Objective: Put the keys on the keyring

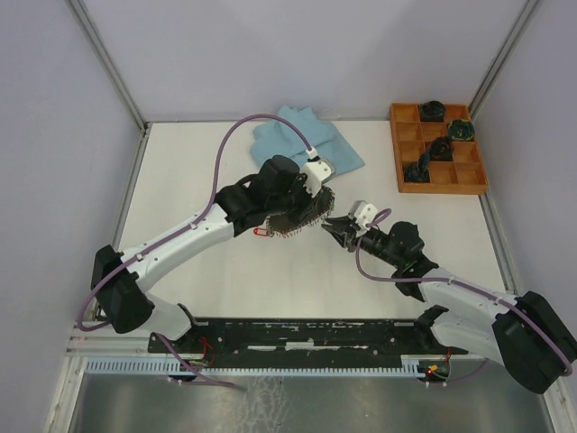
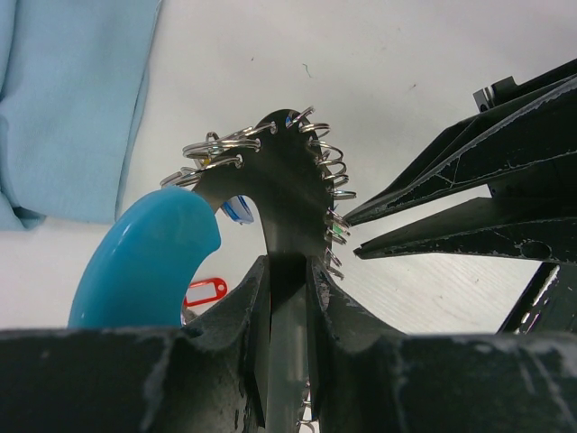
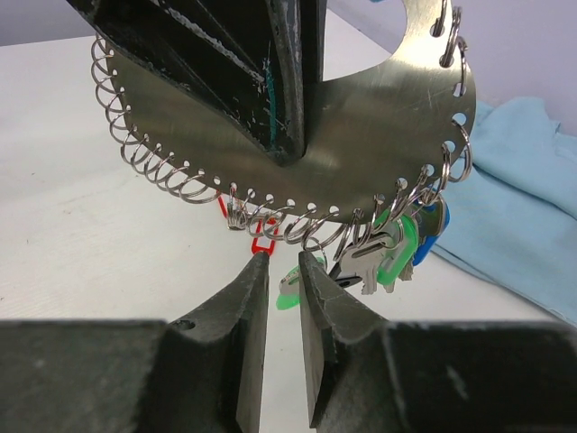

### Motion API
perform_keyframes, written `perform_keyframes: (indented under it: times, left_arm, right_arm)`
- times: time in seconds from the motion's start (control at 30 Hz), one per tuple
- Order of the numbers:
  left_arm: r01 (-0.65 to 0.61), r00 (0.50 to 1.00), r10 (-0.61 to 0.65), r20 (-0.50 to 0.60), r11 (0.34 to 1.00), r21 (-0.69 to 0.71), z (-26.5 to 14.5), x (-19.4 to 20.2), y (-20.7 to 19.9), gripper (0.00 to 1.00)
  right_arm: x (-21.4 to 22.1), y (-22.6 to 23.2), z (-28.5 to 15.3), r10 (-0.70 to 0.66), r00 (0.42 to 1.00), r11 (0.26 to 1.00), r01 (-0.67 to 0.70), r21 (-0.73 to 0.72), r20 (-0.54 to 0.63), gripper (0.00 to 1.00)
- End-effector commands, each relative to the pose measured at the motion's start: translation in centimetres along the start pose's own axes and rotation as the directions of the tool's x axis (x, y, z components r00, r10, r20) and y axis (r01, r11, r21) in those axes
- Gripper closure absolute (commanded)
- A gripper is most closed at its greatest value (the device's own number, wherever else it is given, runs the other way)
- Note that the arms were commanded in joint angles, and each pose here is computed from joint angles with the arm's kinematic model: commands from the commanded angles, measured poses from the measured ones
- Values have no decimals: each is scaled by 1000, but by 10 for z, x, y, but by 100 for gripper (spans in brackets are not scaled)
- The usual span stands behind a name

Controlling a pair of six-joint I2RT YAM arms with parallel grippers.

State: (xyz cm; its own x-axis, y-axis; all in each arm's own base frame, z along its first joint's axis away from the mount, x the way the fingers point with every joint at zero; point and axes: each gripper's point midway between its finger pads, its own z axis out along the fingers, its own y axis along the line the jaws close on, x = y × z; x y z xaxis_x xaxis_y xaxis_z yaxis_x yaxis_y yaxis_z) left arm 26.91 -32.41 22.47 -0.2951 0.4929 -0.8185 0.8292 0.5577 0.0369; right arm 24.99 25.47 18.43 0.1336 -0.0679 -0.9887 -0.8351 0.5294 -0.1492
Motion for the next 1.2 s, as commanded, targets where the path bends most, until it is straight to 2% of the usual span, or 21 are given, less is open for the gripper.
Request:
perform_keyframes:
  times: [0.0,0.57,0.83,1.17]
  left_arm:
    - [7,990,-7,140,1000,2,-10,-41,-2,97]
    - [37,985,-38,166,999,12,-13,-43,-5,97]
    - [51,985,-52,165,999,10,-14,-41,-6,97]
    - [106,979,-96,177,993,-47,-16,-44,4,97]
  right_arm:
    - [-30,-5,7,-31,995,999,31,7,96,73]
    - [-35,-15,7,-7,993,998,-2,70,121,73]
    - [-35,-18,7,1,993,996,-11,84,119,79]
    - [-23,-15,2,35,995,995,-44,93,98,76]
